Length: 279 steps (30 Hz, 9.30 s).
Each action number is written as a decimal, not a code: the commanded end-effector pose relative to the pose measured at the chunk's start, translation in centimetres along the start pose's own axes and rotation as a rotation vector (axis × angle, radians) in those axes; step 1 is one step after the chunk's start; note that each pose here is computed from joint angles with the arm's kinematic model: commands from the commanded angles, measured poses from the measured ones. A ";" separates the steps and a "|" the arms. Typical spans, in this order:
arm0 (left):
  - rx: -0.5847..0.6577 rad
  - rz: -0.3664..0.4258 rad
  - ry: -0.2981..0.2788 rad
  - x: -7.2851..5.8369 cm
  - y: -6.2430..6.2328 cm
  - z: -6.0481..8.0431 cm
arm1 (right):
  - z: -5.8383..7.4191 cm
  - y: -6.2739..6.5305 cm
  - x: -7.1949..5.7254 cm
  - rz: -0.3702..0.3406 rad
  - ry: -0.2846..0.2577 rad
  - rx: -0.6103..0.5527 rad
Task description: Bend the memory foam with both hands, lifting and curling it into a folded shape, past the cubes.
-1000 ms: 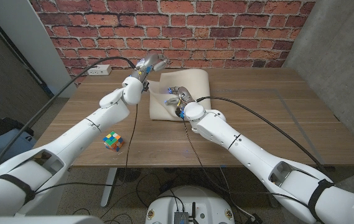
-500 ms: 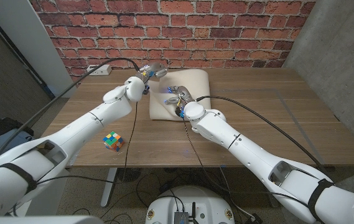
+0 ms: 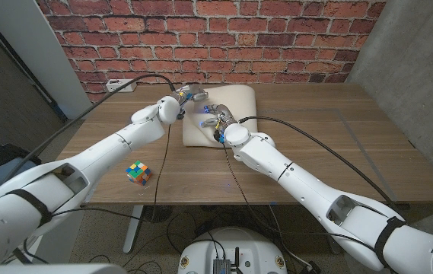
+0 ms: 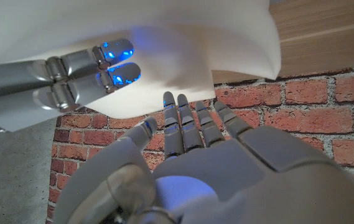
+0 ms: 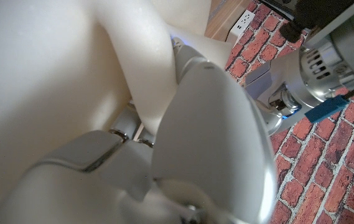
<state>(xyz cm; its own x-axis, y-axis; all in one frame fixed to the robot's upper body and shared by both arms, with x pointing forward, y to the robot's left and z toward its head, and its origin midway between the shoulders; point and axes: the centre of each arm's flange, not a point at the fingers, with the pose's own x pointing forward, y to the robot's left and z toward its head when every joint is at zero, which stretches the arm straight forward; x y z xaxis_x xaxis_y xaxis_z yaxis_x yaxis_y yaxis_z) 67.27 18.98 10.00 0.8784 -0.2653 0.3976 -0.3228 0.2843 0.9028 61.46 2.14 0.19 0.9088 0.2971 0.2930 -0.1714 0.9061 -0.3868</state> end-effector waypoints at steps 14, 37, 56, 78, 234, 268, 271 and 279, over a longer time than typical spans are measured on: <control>0.086 -0.210 0.106 2.4 -4.4 -0.3 | 0.3 -0.2 -0.4 0.019 0.009 -0.004; 0.092 -0.211 0.108 2.0 -4.7 0.1 | 1.0 -4.2 -3.2 0.081 -0.109 0.122; 0.089 -0.199 0.095 1.5 -4.6 0.6 | 1.8 -7.6 -4.2 -0.015 -0.339 0.279; 0.082 -0.200 0.088 1.3 -4.6 0.1 | 2.0 -10.4 -1.5 -0.101 -0.465 -0.172; -0.983 0.356 -0.460 -10.8 -1.4 -2.9 | 0.1 -10.3 -3.7 -0.324 -0.153 -0.963; -0.979 0.401 -0.467 -12.8 -1.1 -2.7 | 0.2 -16.0 -6.2 -0.199 -0.549 0.047; -0.979 0.402 -0.469 -12.9 -1.0 -2.6 | 0.3 -16.9 -6.5 -0.215 -0.562 0.095; -0.986 0.413 -0.477 -13.5 -1.1 -2.6 | 0.0 -18.7 -7.6 -0.262 -0.563 0.170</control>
<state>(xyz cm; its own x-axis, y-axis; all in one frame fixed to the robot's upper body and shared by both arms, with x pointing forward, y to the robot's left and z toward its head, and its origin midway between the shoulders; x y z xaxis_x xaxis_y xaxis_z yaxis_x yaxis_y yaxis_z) 57.31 24.54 3.47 0.4924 -0.2511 0.8333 0.0446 0.9635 0.2640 58.40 -14.01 4.89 0.6092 0.2157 0.7631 -0.0249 0.9670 -0.2535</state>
